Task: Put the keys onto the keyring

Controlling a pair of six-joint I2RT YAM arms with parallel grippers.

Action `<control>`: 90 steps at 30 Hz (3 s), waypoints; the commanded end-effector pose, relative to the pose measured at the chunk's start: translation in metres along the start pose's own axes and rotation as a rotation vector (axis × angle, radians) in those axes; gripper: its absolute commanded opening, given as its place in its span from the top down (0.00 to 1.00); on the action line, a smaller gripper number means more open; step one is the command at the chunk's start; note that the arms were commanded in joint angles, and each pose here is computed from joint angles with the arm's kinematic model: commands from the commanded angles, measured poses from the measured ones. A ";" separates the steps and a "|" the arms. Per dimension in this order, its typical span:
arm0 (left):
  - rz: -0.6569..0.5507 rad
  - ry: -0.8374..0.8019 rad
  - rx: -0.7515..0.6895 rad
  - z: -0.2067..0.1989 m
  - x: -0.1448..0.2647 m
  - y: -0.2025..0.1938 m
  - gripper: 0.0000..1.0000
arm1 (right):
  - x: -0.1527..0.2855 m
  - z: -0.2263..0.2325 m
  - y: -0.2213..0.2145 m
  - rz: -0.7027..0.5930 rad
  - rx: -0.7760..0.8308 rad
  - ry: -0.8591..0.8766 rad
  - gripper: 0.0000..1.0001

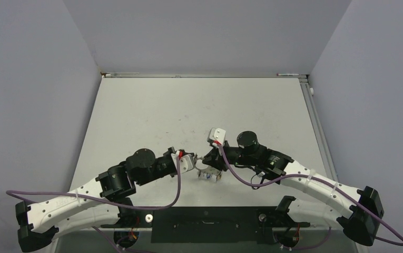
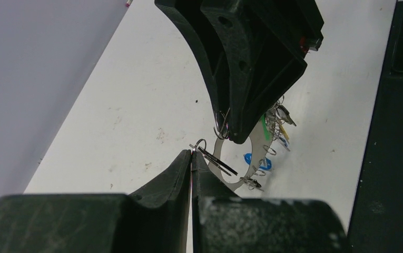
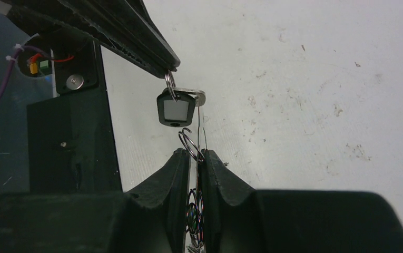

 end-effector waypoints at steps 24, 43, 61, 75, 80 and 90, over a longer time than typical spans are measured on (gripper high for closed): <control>-0.012 -0.089 0.039 -0.008 -0.003 -0.002 1.00 | -0.005 0.003 0.040 -0.100 0.102 0.020 0.95; -0.018 -0.106 0.036 -0.010 -0.003 -0.003 1.00 | -0.003 -0.003 0.037 -0.086 0.066 -0.006 0.95; 0.006 -0.025 0.024 -0.002 -0.006 -0.006 1.00 | -0.005 -0.002 0.044 -0.093 0.000 0.061 0.95; 0.000 -0.020 0.024 -0.002 -0.005 -0.007 1.00 | 0.002 -0.006 0.048 -0.130 0.005 -0.002 0.95; -0.006 -0.026 0.024 -0.003 -0.004 -0.006 1.00 | 0.005 -0.010 0.050 -0.146 0.011 -0.040 0.95; -0.018 0.033 0.024 0.003 -0.002 -0.004 1.00 | 0.007 -0.005 0.050 -0.153 -0.018 0.013 0.95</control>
Point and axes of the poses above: each gripper's point midway between its finger pads, its own x axis back along the fingers, its own z axis along the line the jaws close on, y = z × x, the point moved 9 cm from there along x, back along the fingers, and after that the axes turned 14 degrees about x, right-handed, at the moved point
